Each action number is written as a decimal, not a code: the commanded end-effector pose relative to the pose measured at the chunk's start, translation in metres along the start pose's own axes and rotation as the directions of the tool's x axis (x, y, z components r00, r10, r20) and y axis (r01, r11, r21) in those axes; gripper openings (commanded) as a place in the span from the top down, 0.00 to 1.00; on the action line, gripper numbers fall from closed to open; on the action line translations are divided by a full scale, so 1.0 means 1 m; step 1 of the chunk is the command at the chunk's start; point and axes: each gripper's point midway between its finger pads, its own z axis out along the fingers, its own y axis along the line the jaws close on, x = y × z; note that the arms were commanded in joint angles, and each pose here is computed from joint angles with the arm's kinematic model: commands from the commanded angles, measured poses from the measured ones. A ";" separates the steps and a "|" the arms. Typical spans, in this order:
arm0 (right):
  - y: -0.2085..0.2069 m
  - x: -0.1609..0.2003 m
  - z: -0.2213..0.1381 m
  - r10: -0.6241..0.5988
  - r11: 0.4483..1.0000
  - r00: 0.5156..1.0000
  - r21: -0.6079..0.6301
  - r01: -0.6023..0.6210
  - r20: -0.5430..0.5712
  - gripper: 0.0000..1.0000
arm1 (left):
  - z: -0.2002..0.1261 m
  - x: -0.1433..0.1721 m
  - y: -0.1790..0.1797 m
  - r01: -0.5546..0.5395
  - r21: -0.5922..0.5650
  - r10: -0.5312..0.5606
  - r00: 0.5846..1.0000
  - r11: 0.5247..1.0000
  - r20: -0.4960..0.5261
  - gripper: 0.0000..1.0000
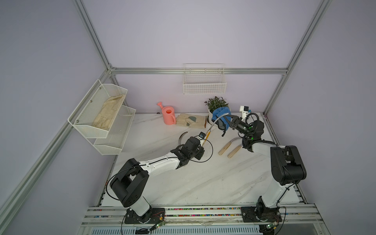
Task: Wipe small sickles with rags
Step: Wipe the small sickle.
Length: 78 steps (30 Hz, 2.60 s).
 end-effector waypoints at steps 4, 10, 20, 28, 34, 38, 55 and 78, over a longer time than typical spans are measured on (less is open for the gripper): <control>0.052 -0.027 -0.013 -0.076 0.992 0.996 -0.093 0.081 0.055 1.00 | -0.008 -0.027 0.000 0.011 0.009 -0.011 0.998 1.000 0.070 1.00; 0.059 -0.037 -0.023 -0.098 0.991 0.992 -0.088 0.105 0.082 1.00 | -0.009 -0.028 -0.002 0.008 0.021 -0.009 0.997 1.000 0.073 1.00; 0.016 0.012 -0.009 -0.076 0.997 0.997 -0.028 0.076 -0.004 1.00 | -0.014 -0.031 -0.011 0.005 0.077 -0.012 0.996 0.997 0.091 1.00; -0.011 0.077 0.020 -0.048 0.999 0.991 -0.017 0.046 -0.125 1.00 | -0.016 -0.032 -0.013 0.006 0.093 -0.015 0.995 0.996 0.101 1.00; -0.032 0.115 0.037 -0.045 0.998 0.978 0.024 0.051 -0.204 1.00 | -0.019 -0.032 -0.013 0.006 0.090 -0.016 0.994 0.996 0.106 1.00; -0.019 0.108 0.038 -0.072 0.997 0.978 0.008 0.075 -0.194 1.00 | -0.019 -0.032 -0.013 0.006 0.091 -0.016 0.994 0.996 0.107 1.00; 0.088 -0.010 0.002 -0.209 0.976 0.977 -0.061 0.211 0.031 1.00 | -0.017 -0.030 -0.013 -0.003 0.093 -0.007 0.995 0.996 0.098 1.00; 0.079 -0.008 -0.017 -0.201 0.978 0.978 -0.038 0.203 0.045 1.00 | -0.015 -0.030 -0.016 -0.006 0.102 -0.003 0.996 0.995 0.087 1.00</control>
